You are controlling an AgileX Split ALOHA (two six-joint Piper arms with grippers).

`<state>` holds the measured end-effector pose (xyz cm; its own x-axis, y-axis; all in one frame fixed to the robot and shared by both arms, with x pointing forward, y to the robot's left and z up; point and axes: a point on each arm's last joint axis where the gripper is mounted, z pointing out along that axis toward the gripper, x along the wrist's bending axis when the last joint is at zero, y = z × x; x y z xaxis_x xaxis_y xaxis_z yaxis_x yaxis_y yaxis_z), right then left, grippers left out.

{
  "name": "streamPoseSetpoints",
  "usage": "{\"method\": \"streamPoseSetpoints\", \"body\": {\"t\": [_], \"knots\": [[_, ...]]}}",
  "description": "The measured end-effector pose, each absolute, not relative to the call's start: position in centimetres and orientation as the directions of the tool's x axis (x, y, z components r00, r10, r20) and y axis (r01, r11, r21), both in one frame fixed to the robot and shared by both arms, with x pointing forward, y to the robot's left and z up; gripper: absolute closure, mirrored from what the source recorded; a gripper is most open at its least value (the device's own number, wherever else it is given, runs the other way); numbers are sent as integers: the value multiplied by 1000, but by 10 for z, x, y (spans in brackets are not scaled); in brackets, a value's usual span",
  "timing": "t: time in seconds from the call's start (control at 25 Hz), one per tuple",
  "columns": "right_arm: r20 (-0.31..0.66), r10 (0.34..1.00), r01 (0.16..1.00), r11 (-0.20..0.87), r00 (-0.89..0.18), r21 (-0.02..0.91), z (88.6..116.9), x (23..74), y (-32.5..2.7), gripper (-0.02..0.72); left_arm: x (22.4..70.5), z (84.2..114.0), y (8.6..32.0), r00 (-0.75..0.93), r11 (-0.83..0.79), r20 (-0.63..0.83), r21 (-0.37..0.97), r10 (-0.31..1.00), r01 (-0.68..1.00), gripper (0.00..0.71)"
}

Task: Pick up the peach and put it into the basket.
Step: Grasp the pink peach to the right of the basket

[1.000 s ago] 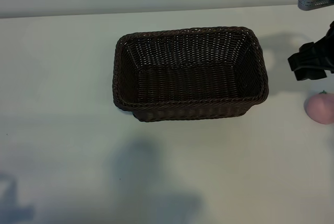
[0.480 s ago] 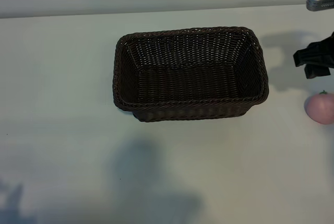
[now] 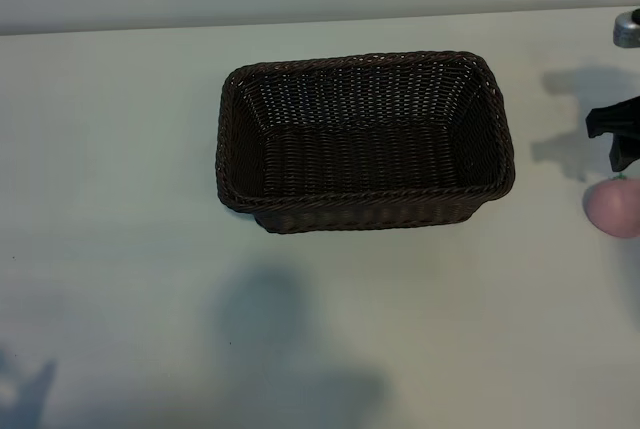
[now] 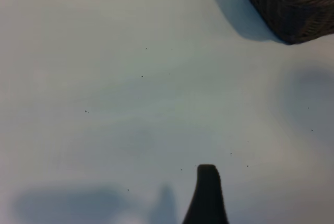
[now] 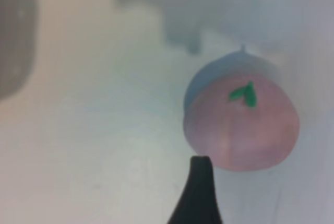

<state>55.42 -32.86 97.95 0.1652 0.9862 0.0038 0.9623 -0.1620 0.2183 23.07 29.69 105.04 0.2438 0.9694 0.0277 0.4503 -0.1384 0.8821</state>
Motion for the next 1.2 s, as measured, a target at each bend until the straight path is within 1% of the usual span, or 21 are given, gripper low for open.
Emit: {"method": "streamPoseSetpoints", "body": {"t": [0.28,0.76,0.84,0.88,0.96,1.12,1.16,1.2], "knots": [[1,986,972,-166,168,168,955,562,-330,110,231,1050,297,243,-139,29,882,970,450,121],[-3,986,980,-165,166,108,916,572,-330,110,231,1050,297,242,-140,30,882,970,450,121],[-5,986,982,-164,166,91,909,572,-331,129,231,1050,297,242,-140,31,882,970,450,121],[-6,986,983,-165,166,79,906,573,-331,154,231,1050,297,242,-140,31,882,970,450,121],[-8,986,985,-165,165,54,901,572,-331,237,231,1050,297,242,-140,31,882,970,450,121],[-8,986,985,-167,167,43,901,572,-331,525,231,1050,297,242,-140,31,882,970,450,121],[-8,986,985,-167,167,44,901,573,-331,582,231,1050,297,242,-140,31,882,970,450,121],[-9,986,985,-167,167,43,902,573,-331,616,231,1050,297,242,-140,31,882,970,450,121]]}}
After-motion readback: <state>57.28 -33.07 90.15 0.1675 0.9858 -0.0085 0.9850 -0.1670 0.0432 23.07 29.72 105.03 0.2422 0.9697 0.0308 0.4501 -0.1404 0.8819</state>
